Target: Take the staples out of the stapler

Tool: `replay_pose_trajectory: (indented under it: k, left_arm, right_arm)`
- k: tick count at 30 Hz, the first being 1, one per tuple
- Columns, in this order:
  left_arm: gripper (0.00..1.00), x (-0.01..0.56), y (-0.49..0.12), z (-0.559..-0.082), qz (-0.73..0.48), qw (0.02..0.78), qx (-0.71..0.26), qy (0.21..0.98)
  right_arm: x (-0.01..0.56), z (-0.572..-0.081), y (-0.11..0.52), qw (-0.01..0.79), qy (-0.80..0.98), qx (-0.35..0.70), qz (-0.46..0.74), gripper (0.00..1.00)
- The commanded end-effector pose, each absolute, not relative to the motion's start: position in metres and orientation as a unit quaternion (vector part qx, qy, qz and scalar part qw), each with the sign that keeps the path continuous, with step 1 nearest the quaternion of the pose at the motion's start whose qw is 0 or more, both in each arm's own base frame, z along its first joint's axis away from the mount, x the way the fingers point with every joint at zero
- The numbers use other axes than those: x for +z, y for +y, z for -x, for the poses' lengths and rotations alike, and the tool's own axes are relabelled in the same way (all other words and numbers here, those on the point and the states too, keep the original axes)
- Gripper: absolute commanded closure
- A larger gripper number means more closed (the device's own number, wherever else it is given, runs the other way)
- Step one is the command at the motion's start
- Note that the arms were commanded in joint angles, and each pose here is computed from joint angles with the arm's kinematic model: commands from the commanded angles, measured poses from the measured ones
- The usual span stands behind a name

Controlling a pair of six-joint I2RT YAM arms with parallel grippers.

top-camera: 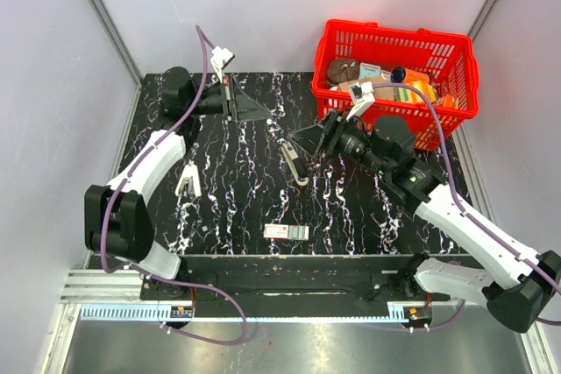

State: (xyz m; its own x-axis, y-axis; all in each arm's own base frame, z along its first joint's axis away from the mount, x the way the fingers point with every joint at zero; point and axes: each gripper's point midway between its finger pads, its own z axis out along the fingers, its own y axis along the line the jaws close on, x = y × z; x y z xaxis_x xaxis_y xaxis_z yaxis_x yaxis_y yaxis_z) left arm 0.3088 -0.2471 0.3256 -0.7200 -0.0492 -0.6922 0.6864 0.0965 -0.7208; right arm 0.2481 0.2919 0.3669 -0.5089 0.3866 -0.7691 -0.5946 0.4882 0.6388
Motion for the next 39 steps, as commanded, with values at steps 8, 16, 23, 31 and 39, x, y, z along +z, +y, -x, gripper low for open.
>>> replay_pose_trajectory:
  k: [8,16,23,31,39]
  left_arm:
    - [1.0,0.422,-0.244,-0.264,-0.232,0.305,-0.742,0.549]
    - [1.0,0.406,-0.245,-0.272,-0.182,0.309,-0.741,0.568]
    - [1.0,0.408,-0.246,-0.273,-0.176,0.308,-0.744,0.567]
    - [1.0,0.408,-0.248,-0.269,-0.169,0.306,-0.746,0.567]
    - [1.0,0.405,-0.25,-0.266,-0.17,0.305,-0.744,0.57]
  right_arm:
    - [0.422,-0.243,0.314,0.492,0.632,0.592,0.082,0.38]
    - [0.43,-0.25,0.326,0.489,0.619,0.609,0.084,0.38]
    - [0.426,-0.256,0.336,0.479,0.617,0.619,0.082,0.41]
    - [0.422,-0.264,0.343,0.475,0.617,0.623,0.077,0.47]
    - [0.424,-0.266,0.346,0.474,0.609,0.631,0.075,0.57]
